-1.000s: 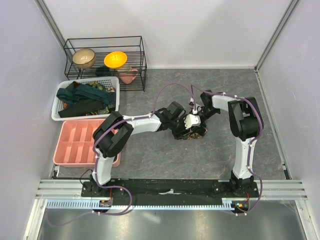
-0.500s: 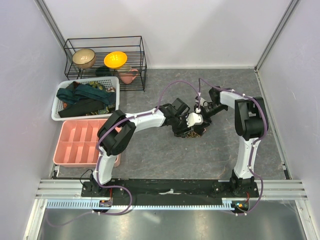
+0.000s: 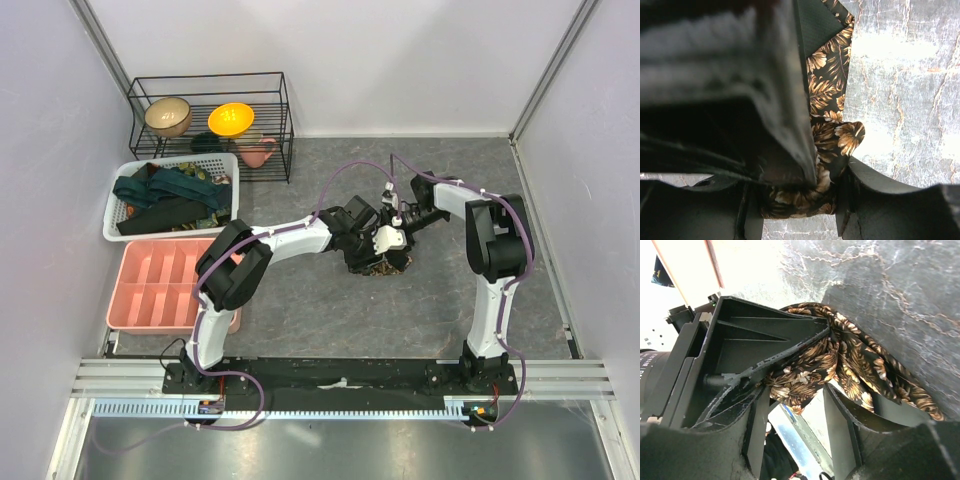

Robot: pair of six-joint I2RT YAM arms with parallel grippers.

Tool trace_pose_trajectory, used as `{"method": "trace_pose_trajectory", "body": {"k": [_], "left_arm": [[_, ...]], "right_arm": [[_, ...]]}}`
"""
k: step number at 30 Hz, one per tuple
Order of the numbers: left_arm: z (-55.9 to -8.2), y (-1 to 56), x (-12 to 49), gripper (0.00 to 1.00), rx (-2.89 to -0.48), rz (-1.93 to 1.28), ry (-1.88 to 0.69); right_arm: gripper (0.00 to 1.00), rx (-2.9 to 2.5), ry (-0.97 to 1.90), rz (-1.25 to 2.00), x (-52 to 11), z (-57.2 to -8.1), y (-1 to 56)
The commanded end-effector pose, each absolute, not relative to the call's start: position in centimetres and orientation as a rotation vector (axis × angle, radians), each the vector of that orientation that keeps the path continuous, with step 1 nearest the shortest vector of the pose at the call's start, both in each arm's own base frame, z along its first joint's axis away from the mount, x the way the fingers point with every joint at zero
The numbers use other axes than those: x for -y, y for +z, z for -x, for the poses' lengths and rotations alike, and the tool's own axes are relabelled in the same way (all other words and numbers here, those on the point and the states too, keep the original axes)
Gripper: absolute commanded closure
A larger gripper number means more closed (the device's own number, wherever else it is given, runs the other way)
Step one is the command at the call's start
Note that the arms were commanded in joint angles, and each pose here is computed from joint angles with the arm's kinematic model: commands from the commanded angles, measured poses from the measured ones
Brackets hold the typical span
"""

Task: Roll the ties
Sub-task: Roll the tie at the center of the board.

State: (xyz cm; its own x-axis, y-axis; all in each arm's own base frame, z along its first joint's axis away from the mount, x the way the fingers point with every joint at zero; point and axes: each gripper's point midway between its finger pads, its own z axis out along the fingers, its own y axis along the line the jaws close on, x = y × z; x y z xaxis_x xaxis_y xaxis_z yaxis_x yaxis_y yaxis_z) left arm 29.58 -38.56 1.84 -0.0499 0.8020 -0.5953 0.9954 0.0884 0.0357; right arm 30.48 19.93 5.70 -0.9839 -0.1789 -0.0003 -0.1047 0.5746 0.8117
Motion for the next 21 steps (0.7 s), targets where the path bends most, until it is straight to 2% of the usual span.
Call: {"method": "trace_pose_trajectory", "body": {"k": [1,3,7,14,17,18,20,21], "left_arm": [[-27.3,-3.5,34.0,0.96,-2.088,-1.913,-0.453],[-27.2,-3.5,34.1,0.96,-2.085,-1.915,-0.459],[-27.1,-3.5,34.2,0.96,-2.084,-1.917,-0.472],[-26.9,-3.6,34.1,0.96,-2.087,-1.920,-0.483],[-26.6,-3.6,34.1,0.95,-2.087,-1.923,-0.500],[-26.6,-3.5,34.2,0.93,-2.082,-1.923,-0.500],[-26.6,-3.3,34.4,0.92,-2.068,-1.917,-0.517],[-26.7,-3.2,34.5,0.89,-2.061,-1.914,-0.522]], "right_arm": [[0.40,2.676,-1.510,-0.268,-20.0,-30.5,7.8],[0.36,2.686,-1.519,-0.254,-18.9,-30.3,8.5],[0.36,2.661,-1.546,-0.271,-19.3,-29.9,9.1],[0.41,2.693,-1.445,-0.337,-20.6,-29.8,7.0],[0.50,2.738,-1.341,-0.333,-20.0,-30.0,5.1],[0.60,2.755,-1.280,-0.319,-19.5,-30.0,4.2],[0.73,2.769,-1.228,-0.305,-19.0,-29.8,3.3],[0.86,2.779,-1.197,-0.288,-18.6,-29.7,2.9]]}}
